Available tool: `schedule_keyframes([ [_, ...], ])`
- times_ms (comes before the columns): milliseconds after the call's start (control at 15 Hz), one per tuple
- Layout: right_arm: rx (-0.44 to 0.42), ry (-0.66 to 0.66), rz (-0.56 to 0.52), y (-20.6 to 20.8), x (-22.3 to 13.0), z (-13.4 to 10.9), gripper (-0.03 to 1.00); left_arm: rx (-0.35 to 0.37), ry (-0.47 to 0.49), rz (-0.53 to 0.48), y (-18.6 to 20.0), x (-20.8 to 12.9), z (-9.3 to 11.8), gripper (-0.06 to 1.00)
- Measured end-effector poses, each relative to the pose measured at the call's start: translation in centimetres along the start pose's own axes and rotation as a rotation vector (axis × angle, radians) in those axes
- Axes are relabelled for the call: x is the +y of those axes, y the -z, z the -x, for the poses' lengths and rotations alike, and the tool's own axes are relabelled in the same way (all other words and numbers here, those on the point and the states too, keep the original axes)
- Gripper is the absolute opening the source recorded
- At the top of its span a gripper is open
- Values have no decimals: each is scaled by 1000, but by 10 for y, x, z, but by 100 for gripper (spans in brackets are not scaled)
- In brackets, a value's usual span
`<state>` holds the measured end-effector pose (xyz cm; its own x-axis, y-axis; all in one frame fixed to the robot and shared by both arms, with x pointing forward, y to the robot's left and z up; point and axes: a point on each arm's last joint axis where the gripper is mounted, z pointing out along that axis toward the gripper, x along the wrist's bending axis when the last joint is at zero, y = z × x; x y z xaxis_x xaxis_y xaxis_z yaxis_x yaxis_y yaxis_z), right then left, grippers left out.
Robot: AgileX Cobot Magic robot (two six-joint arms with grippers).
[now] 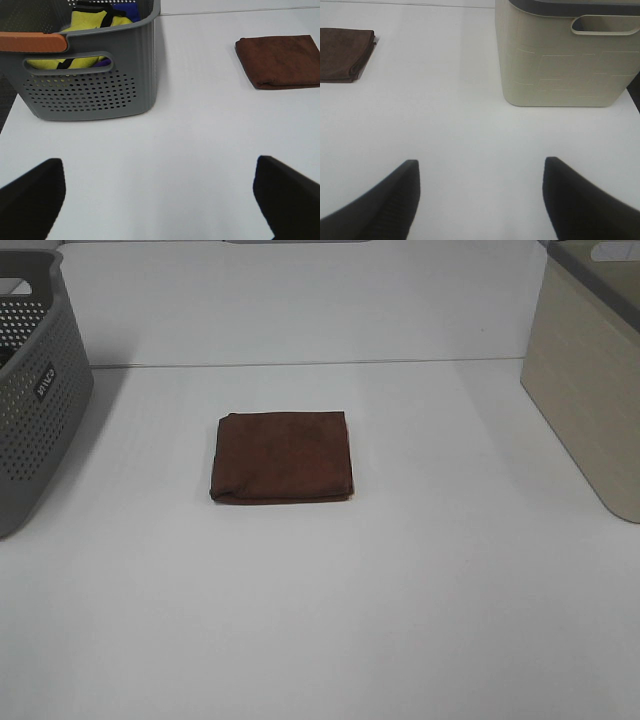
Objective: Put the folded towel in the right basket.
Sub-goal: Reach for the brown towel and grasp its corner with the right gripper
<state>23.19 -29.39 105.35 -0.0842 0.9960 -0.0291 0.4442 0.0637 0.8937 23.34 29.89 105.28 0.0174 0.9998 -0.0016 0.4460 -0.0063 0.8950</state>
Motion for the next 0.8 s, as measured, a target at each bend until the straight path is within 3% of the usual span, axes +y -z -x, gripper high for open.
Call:
schedule_keyframes([
  [800,1,-2,-21,-4,6,1,66,0,0,0,0,0,0,97],
])
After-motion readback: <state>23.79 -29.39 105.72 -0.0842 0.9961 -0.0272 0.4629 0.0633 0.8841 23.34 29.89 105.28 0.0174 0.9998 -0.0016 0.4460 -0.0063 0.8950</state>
